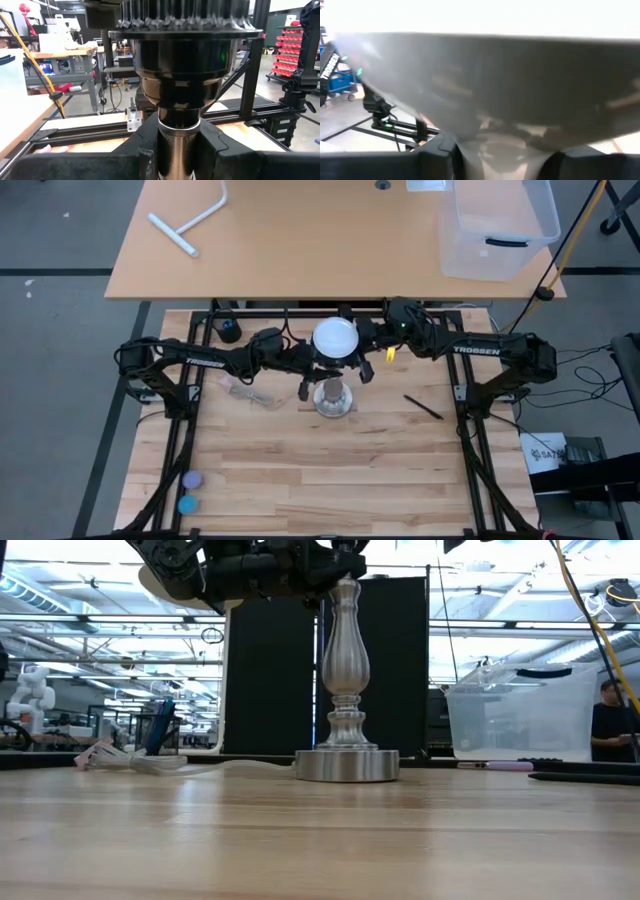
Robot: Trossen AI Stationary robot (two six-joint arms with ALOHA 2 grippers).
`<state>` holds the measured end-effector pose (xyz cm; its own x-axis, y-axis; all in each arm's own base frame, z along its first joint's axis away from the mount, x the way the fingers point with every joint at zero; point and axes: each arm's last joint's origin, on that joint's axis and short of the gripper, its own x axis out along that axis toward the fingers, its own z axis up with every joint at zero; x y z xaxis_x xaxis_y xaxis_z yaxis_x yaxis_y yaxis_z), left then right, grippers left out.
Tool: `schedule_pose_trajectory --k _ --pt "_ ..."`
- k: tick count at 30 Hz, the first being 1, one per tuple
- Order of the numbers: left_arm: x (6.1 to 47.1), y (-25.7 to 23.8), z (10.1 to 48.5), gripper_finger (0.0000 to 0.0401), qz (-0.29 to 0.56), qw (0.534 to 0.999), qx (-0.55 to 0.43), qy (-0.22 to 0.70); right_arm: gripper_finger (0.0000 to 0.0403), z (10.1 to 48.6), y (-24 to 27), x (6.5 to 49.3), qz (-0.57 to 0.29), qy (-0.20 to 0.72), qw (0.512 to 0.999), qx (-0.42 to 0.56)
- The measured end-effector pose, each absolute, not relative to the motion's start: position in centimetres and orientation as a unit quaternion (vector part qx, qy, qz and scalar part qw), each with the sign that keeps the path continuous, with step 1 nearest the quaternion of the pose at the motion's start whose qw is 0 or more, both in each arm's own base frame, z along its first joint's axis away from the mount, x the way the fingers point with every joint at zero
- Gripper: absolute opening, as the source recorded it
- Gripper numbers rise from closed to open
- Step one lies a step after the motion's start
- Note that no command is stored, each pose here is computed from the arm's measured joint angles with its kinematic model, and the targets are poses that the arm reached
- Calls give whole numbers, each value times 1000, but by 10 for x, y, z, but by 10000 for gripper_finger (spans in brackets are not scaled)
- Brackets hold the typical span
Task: Screw lightbulb
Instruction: Remove the lightbulb from the lamp
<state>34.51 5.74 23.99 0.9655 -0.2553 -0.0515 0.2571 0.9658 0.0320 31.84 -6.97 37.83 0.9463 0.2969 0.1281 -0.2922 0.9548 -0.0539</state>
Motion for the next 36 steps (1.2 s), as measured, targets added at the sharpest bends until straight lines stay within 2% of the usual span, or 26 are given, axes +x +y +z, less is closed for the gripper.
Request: schedule_pose_trajectory --k 5,14,17,29,34,36 --pt "345 57 239 72 -136 990 19 26 173 379 -66 319 153 -74 985 -25" --pt "345 56 239 72 -138 990 22 27 258 390 -55 308 127 -78 986 -71" --pt "345 56 239 72 -135 990 22 27 273 394 -53 299 117 -67 988 -79" --pt "345 57 239 72 -134 990 20 30 278 412 -47 258 74 -20 991 -109" --pt "345 57 239 72 -122 992 18 31 269 404 -45 253 75 28 993 -89" --pt "345 58 239 72 -114 993 17 31 265 400 -44 253 50 52 994 -85"
